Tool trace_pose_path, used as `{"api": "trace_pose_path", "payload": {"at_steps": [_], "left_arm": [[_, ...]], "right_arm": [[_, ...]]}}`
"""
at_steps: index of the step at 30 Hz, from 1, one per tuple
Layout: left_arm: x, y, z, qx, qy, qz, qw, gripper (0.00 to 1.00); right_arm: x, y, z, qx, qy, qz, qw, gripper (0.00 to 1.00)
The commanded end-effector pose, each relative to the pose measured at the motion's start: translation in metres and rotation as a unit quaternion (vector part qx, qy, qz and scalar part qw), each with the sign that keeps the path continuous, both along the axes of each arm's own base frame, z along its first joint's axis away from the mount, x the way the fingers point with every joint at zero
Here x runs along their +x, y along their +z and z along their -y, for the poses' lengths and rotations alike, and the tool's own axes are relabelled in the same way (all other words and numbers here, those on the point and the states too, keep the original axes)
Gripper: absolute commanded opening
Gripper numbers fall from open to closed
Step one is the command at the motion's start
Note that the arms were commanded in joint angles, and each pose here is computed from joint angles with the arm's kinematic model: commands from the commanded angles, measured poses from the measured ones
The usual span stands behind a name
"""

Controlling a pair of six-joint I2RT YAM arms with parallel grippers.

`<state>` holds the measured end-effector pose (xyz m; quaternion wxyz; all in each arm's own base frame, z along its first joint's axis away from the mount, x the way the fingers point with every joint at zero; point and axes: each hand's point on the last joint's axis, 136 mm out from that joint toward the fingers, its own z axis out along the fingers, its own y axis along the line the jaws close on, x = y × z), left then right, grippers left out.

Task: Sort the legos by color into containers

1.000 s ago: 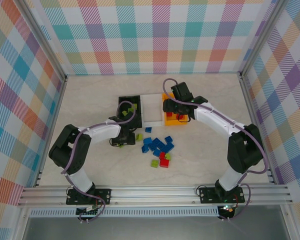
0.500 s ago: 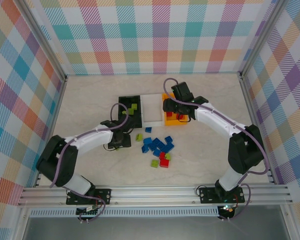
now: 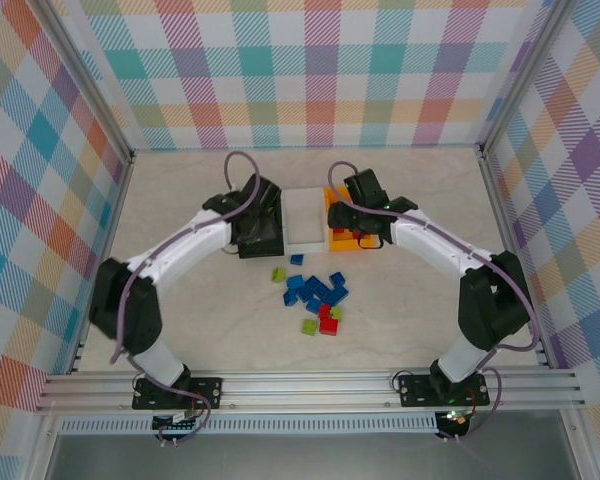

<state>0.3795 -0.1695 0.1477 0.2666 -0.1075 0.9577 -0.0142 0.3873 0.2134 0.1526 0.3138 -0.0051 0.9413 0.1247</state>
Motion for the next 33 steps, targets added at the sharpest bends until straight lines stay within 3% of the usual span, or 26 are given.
{"api": "trace_pose_path", "payload": {"at_steps": [1, 4, 9, 14, 18, 22, 24, 28, 31, 33], "left_arm": [[0.027, -0.009, -0.011, 0.042, 0.016, -0.009, 0.999, 0.59], [0.047, -0.015, -0.008, 0.056, 0.02, -0.014, 0.998, 0.61], [0.063, -0.014, -0.004, 0.054, 0.021, -0.019, 0.998, 0.79], [0.054, 0.022, 0.005, -0.002, 0.017, 0.017, 1.0, 0.98], [0.028, 0.062, 0.011, -0.052, 0.003, 0.057, 0.997, 1.0], [-0.02, 0.088, 0.016, -0.082, -0.023, 0.1, 0.991, 1.0], [-0.046, 0.087, 0.01, -0.084, -0.025, 0.109, 0.99, 1.0], [-0.093, 0.07, -0.039, -0.066, 0.026, 0.116, 0.991, 1.0], [-0.123, 0.054, -0.067, -0.068, 0.05, 0.122, 0.989, 1.0], [-0.137, 0.047, -0.078, -0.073, 0.06, 0.121, 0.988, 1.0]], "right_arm": [[-0.004, 0.011, 0.004, 0.015, -0.008, 0.012, 1.0, 0.68], [-0.012, 0.013, 0.005, 0.018, -0.001, 0.012, 1.0, 0.68], [-0.034, 0.011, -0.001, 0.03, 0.025, 0.006, 0.999, 0.69], [-0.062, 0.005, -0.012, 0.032, 0.068, -0.012, 0.997, 0.69], [-0.087, -0.008, -0.017, 0.026, 0.094, -0.038, 0.995, 0.69], [-0.119, -0.027, -0.037, 0.019, 0.153, -0.064, 0.986, 0.68], [-0.138, -0.033, -0.059, 0.022, 0.206, -0.069, 0.976, 0.66], [-0.166, -0.044, -0.102, 0.025, 0.275, -0.081, 0.958, 0.55], [-0.164, -0.053, -0.121, 0.009, 0.277, -0.081, 0.957, 0.55], [-0.153, -0.064, -0.124, -0.011, 0.257, -0.085, 0.963, 0.6]]}}
